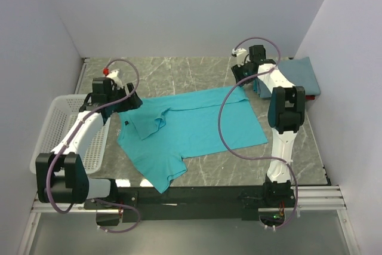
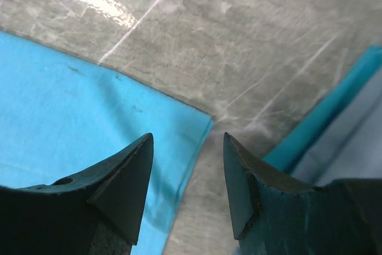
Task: Fold and stack the t-shirts
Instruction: Fold the tshirt
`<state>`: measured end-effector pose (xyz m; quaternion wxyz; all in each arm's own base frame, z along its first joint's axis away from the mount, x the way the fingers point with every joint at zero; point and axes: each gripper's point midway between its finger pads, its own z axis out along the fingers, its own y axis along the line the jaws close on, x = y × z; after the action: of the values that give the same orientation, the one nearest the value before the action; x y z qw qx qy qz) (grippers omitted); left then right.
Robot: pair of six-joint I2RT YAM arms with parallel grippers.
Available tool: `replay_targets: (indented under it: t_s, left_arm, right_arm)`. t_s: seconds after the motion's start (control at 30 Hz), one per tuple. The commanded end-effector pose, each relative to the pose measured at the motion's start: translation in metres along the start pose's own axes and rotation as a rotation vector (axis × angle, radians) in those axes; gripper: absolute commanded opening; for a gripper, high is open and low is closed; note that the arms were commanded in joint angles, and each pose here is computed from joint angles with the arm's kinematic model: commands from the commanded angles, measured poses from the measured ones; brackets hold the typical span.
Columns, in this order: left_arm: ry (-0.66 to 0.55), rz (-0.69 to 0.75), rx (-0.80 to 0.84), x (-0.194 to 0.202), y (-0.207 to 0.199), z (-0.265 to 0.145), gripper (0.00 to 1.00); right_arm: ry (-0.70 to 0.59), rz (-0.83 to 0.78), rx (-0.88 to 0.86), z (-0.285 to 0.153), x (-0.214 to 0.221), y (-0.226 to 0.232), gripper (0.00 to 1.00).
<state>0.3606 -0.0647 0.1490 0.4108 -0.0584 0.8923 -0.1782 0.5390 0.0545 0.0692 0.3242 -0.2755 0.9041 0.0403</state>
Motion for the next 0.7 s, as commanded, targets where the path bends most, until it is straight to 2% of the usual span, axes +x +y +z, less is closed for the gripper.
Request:
replay_targets:
  t_s: [0.0, 0.17, 0.27, 0.47, 0.67]
  left_arm:
    - [0.018, 0.025, 0.069, 0.001, -0.012, 0.001, 0.80]
    - [0.073, 0.006, 0.083, 0.012, -0.012, 0.008, 0.78]
    - [0.103, -0.007, 0.113, 0.016, -0.017, 0.012, 0.80]
    - [0.114, -0.013, 0.134, 0.018, -0.020, 0.011, 0.80]
    - [0.112, -0.013, 0.149, 0.017, -0.024, 0.010, 0.80]
  right_arm:
    - [-0.023, 0.072, -0.014, 0.000, -0.011, -0.003, 0.57]
    - [0.058, 0.059, -0.001, 0.008, 0.004, -0.009, 0.57]
    - [0.095, 0.049, -0.012, 0.014, 0.013, -0.008, 0.55]
    - [0.135, 0.039, -0.032, 0.020, 0.018, -0.006, 0.51]
    - [0.166, 0.040, -0.049, 0.025, 0.022, -0.004, 0.40]
